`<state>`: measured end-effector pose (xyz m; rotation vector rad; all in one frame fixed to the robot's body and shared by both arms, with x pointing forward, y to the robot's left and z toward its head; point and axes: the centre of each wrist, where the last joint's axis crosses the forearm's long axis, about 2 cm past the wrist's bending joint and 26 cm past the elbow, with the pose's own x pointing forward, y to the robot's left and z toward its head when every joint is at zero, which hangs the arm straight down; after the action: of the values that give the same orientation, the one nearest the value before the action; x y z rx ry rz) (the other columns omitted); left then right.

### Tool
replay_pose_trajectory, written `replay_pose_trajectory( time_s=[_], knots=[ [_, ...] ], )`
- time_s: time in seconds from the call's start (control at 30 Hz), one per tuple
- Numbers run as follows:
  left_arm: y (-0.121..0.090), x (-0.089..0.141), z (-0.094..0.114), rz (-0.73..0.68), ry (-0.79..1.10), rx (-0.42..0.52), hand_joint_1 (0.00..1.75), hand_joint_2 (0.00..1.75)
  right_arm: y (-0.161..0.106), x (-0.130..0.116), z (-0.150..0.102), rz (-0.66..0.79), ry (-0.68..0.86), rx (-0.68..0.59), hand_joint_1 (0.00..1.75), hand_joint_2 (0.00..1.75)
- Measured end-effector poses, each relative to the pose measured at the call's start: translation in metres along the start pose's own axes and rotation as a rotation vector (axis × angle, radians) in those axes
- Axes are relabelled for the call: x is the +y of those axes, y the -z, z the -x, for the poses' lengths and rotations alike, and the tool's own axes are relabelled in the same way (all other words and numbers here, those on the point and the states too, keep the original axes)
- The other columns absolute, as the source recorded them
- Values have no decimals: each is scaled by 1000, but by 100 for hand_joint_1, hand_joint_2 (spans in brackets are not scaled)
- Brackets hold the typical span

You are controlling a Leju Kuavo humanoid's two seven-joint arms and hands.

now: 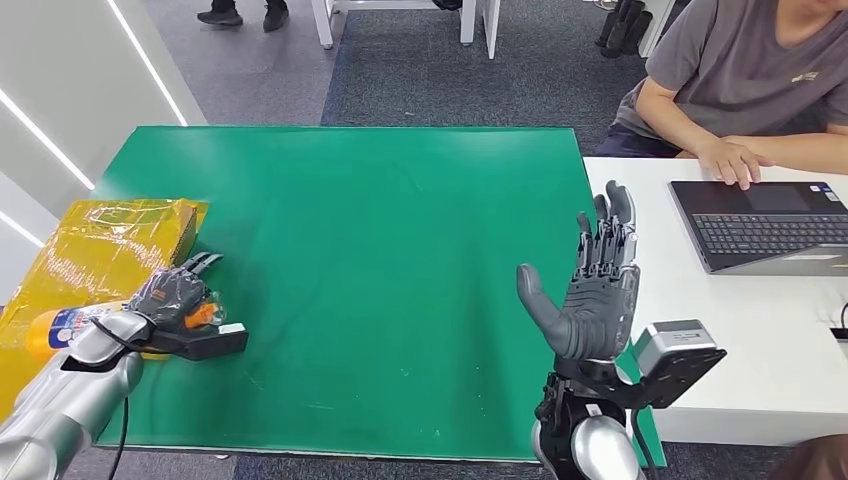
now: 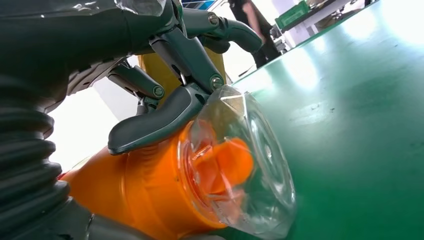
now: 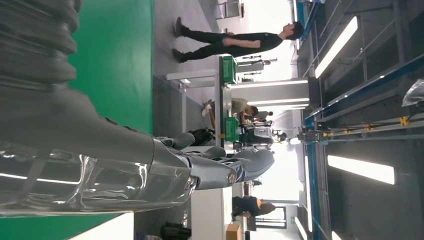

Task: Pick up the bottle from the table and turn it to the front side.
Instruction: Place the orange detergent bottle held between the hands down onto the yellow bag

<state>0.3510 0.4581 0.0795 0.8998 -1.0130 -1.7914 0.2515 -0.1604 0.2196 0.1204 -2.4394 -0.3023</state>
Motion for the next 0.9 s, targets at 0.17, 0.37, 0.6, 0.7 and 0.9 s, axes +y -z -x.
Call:
replay_pose_trajectory(
  time_s=[0.17, 0.37, 0.6, 0.7, 0.9],
  knots=[
    [-4, -4, -1, -15, 5, 6, 0, 175, -3, -1, 0, -5, 4, 4, 0, 175],
    [-27, -23, 0, -53, 19, 24, 0, 175, -16, -5, -1, 8, -10, 14, 0, 175],
    [-59, -39, -7, -63, 41, 27, 0, 175, -31, -8, -4, 3, -5, 33, 0, 175],
    [-72, -45, -14, -75, 53, 22, 0, 175, -34, -10, -4, 1, -1, 46, 0, 175],
    [-95, -40, -24, -155, 62, 18, 0, 175, -40, -15, -3, 8, 11, 68, 0, 175]
  ],
)
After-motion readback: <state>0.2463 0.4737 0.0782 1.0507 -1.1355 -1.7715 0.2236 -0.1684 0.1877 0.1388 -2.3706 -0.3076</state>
